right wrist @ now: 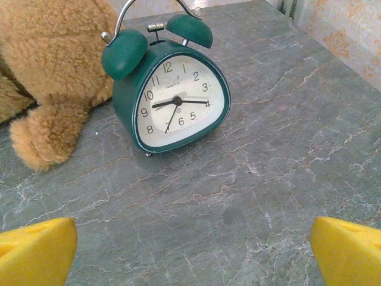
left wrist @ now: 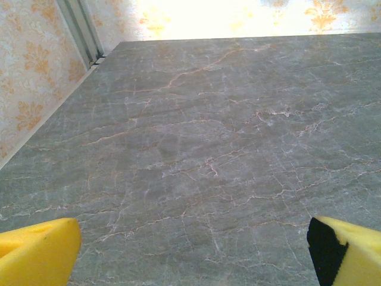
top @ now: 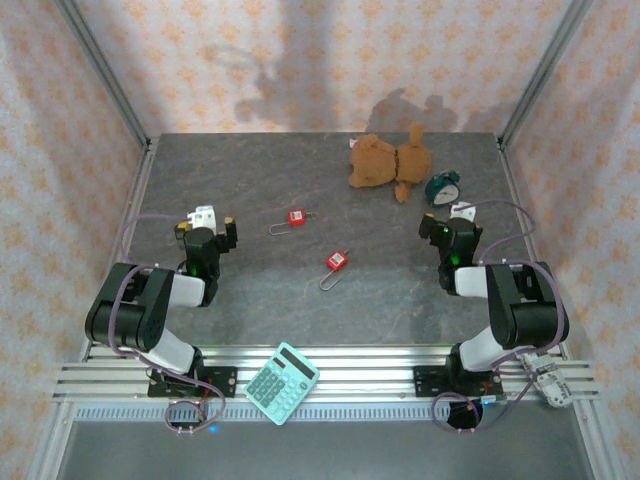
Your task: Unlock with the key
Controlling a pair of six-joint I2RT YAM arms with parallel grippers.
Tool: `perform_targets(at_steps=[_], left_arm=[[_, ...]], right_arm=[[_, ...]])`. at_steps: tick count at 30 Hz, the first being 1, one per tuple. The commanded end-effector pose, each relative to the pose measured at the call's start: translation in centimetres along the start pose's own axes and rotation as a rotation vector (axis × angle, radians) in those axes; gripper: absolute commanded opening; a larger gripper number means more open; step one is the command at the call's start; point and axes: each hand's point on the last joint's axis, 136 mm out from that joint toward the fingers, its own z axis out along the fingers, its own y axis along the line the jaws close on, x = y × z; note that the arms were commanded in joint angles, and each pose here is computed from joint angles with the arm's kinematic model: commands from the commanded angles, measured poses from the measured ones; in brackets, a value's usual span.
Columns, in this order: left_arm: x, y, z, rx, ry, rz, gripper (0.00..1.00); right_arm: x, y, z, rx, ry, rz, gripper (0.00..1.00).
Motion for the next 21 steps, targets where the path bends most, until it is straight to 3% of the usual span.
perform_targets(at_steps=[1,21], left_arm=[[-0.78,0.24,0.15,-0.008,-0.016,-0.014,1.00],[-0.84,0.25,0.18,-0.008,-0.017,-0.015,1.00]], right_arm=[[-0.21,-0.04,-0.14,-0.001,-0.005,0.013,1.00],[-0.16,-0.09,-0.10,-0.001,-0.001,0.014,0.99]])
